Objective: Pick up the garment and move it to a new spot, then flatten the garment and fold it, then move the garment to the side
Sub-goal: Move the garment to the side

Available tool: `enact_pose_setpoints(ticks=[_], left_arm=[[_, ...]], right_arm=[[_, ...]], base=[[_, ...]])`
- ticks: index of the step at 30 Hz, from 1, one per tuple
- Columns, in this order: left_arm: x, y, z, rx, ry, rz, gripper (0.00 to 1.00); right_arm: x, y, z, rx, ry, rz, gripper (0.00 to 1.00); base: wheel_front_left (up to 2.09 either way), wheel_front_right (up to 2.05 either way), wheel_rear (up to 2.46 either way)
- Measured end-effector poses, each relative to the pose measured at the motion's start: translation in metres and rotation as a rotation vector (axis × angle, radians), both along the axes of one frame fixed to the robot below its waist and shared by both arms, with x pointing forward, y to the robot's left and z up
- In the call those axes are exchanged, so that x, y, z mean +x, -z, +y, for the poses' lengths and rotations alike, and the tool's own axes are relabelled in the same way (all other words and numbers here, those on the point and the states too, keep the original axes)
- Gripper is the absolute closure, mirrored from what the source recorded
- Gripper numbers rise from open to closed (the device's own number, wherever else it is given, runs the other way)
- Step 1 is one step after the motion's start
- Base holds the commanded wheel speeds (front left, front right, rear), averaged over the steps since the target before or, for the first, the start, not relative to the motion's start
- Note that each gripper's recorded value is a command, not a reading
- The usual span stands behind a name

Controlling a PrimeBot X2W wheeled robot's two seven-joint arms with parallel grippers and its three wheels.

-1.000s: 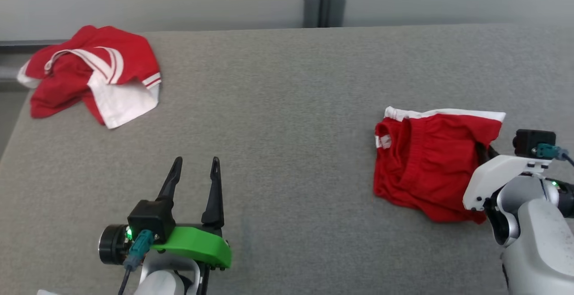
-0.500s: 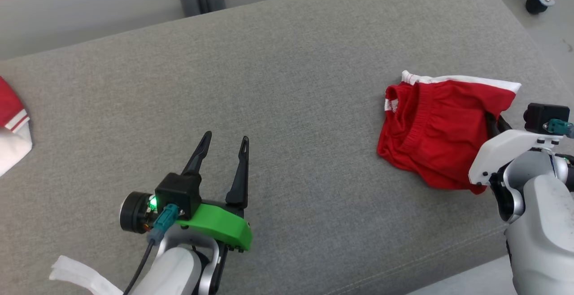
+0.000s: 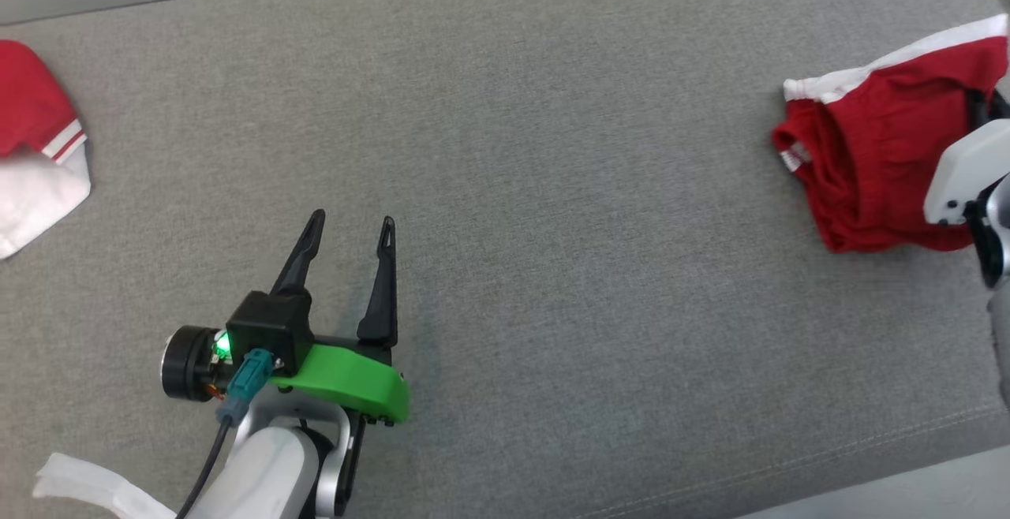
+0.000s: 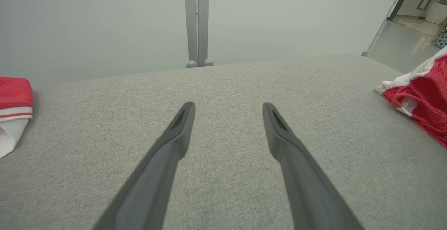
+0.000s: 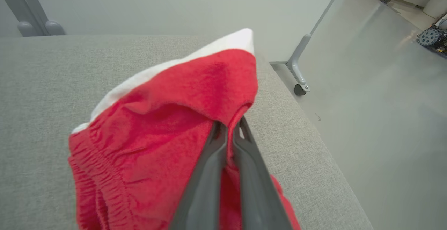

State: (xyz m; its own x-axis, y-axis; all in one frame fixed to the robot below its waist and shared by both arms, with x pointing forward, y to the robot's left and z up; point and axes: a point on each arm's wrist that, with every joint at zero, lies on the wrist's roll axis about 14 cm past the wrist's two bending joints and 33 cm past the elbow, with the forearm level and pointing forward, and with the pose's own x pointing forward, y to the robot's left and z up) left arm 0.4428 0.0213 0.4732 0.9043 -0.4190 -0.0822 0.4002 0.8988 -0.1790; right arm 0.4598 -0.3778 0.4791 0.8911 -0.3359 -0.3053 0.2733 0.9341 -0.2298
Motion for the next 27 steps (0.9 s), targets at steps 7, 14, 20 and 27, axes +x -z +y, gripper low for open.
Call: enact_pose_setpoints(ticks=[7, 14, 20, 27], left_arm=[[0.005, 0.013, 0.021, 0.02, -0.045, 0.033, 0.0], [0.007, 0.032, 0.037, 0.05, -0.081, 0.075, 0.0], [0.006, 0.031, 0.04, 0.052, -0.094, 0.074, 0.0], [0.002, 0.015, 0.04, 0.018, -0.116, 0.041, 0.0]], right_arm=[[0.026, -0.003, -0.038, -0.105, 0.033, 0.042, 1.0], [0.042, -0.005, -0.056, -0.204, 0.037, 0.006, 0.0], [0.058, -0.003, -0.023, -0.169, -0.026, -0.062, 0.0], [0.064, -0.015, 0.024, -0.122, -0.127, -0.125, 0.0]], base=[[0.0, 0.0, 0.0], [0.0, 0.0, 0.0], [0.0, 0.0, 0.0], [0.0, 0.0, 0.0]])
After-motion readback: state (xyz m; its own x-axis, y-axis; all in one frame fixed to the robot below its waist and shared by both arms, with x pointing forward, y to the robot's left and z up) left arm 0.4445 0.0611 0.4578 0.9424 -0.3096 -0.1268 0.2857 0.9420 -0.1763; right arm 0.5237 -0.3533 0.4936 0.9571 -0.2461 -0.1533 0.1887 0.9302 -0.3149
